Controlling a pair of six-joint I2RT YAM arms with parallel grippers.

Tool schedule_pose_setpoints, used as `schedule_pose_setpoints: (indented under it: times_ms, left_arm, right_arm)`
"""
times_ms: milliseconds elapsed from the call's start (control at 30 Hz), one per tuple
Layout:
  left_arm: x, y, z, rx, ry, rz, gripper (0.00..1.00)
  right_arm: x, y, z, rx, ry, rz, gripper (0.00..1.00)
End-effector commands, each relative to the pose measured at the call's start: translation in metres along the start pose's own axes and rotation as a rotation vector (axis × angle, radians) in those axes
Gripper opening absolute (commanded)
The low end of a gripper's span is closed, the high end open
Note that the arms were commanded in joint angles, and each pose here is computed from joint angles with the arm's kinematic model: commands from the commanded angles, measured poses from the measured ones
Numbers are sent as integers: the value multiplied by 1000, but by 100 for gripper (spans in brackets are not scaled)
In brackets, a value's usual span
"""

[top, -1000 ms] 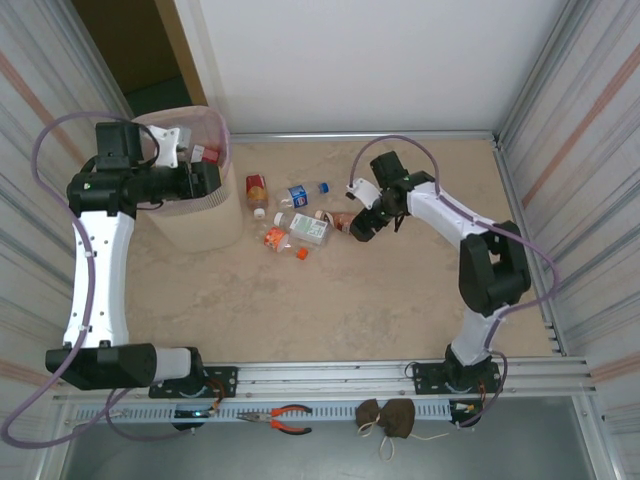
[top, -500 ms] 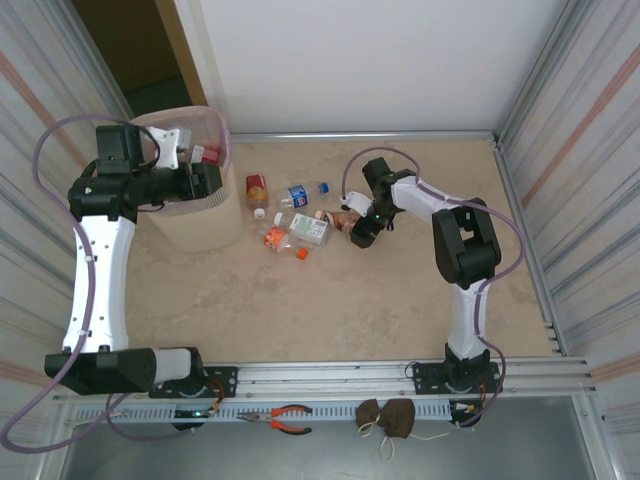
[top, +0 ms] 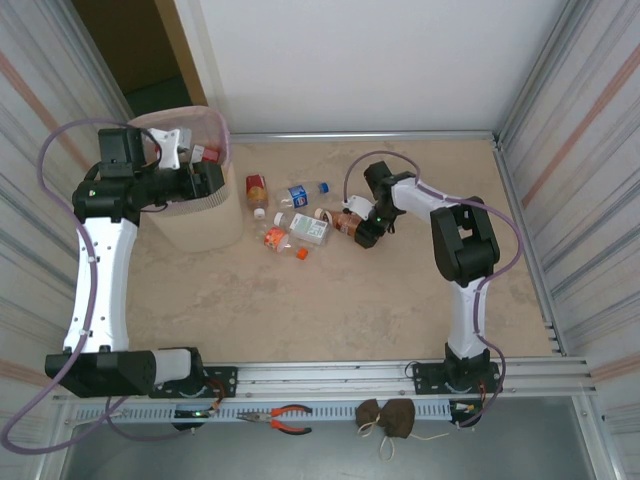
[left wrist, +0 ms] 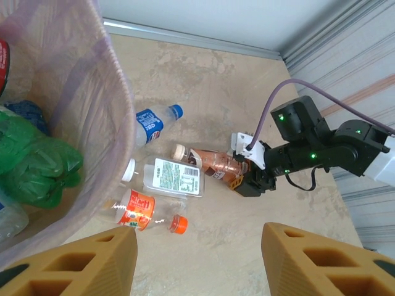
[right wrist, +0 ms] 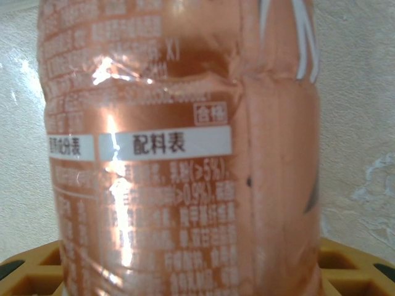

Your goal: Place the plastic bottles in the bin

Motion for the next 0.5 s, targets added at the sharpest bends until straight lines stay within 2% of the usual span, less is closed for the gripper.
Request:
schedule_pose_setpoints:
  times_ms: [0,100,233,467]
  left_arm:
    - [-4,0,-12,9,59,-20,55]
    - [-4,0,-16,7,83,-29,55]
    - [2,0,-26,4,136,-40,55]
    - [14,-1,-53,-4,270,-72,55]
  right_arm:
    - [-19,9,0,74,37,0,48]
    - [-31,15,2,115,70,-5,48]
    - [-56,18,11,164,119,-72,48]
    - [-109,-2,41,204,168,-333,48]
Point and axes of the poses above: each hand's point on the last joint's axis, 136 mm out from that joint toward the fingers, its own x axis out along the fingers, its own z axis along the line the jaws close on, y = z × x, the point moved 5 cm from there along -x, back along the fingers, and after that the axes turned 14 degrees about -x, right-handed, at the moved point
